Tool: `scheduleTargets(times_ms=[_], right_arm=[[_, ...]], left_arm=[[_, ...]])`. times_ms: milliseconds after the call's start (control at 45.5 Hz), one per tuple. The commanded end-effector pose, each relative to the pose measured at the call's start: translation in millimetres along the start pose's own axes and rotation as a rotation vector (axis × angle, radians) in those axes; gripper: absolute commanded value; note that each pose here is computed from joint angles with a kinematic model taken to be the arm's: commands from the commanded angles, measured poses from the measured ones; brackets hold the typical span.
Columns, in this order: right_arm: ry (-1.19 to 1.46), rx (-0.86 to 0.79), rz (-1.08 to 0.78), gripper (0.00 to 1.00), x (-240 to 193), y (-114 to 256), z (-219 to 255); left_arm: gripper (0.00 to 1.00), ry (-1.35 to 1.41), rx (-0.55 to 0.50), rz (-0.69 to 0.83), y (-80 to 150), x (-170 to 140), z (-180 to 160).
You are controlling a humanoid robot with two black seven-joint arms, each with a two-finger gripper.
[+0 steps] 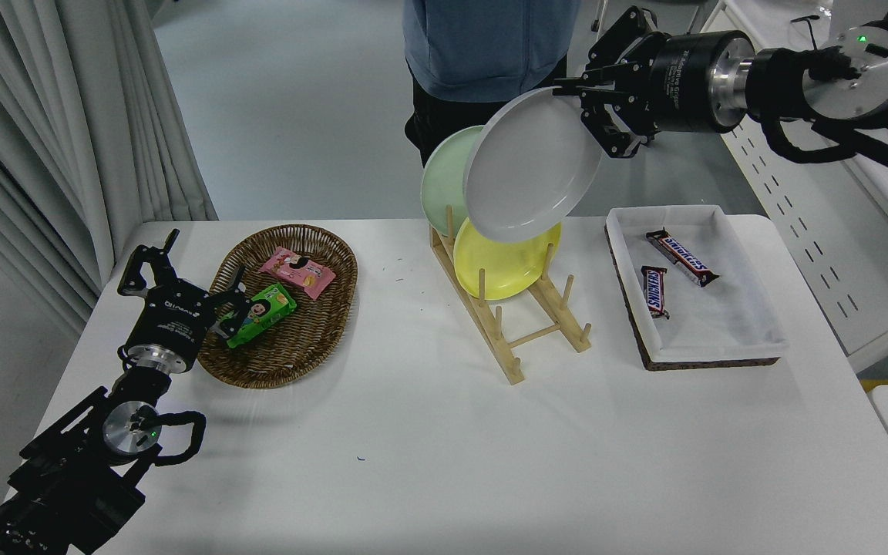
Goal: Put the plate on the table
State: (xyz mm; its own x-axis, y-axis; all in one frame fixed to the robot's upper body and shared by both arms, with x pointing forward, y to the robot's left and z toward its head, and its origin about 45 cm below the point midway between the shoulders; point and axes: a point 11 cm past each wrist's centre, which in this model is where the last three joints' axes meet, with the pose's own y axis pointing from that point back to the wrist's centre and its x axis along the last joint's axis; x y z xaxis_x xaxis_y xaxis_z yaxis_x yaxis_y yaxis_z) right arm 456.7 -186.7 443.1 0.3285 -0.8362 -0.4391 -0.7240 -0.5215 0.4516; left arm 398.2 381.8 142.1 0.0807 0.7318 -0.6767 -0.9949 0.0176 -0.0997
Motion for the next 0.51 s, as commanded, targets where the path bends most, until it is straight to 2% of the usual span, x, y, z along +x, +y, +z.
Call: scheduleTargets(times_ms=[0,286,484], right_arm=[[-0.139,-0.074,-0.027,0.0,-10.8,-1.7,7.5],[-0.326,-0.258,0.088,0.0,9.9,-32.1,70.9],[-0.318,-0.353,0.206,0.0,-17.8,-50.7,105.0]], left_arm=[[1.0,0.0,0.0,0.001,0.1,0.3,0.0],[1.0,0.001,0.0,0.0,-0.1,-0.2,0.0],[1.0,-0.001,0.001,0.0,0.1,0.2,-0.1]])
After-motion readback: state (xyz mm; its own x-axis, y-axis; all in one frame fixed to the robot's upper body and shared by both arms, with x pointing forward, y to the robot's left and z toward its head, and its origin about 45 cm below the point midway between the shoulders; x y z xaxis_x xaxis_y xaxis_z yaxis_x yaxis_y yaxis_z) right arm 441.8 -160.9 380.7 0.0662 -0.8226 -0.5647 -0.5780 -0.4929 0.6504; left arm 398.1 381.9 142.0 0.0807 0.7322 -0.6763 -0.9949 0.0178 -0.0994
